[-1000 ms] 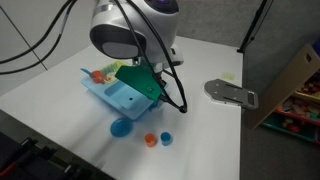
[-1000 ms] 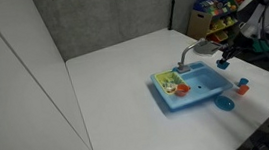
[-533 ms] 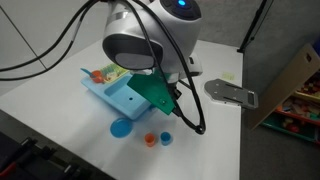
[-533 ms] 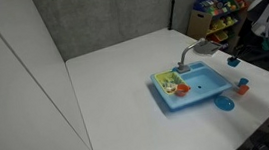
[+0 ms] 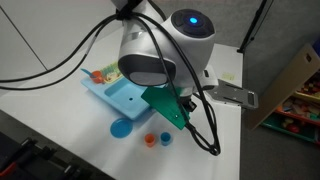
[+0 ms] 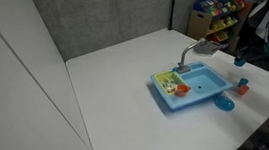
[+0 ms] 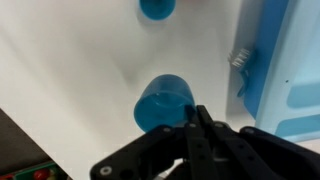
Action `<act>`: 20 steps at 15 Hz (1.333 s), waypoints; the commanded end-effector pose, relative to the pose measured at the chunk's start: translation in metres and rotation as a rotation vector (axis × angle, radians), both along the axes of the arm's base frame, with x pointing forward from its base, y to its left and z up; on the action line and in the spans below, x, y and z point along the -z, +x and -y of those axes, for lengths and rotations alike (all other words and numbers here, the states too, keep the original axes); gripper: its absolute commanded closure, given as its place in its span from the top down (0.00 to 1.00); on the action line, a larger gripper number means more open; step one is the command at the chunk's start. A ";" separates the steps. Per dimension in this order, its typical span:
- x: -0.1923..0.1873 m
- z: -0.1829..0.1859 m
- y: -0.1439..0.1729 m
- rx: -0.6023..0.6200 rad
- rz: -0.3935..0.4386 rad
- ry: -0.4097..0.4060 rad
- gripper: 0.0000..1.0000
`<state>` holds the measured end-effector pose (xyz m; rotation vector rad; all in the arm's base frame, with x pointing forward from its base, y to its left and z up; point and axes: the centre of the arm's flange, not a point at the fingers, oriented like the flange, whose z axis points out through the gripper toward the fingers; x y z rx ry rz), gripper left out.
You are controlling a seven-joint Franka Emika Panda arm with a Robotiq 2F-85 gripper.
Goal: Remove the cup from the sink and put it on the table
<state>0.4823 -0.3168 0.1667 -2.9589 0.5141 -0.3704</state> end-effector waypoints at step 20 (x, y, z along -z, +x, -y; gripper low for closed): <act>0.100 -0.007 0.017 -0.004 -0.047 -0.053 0.03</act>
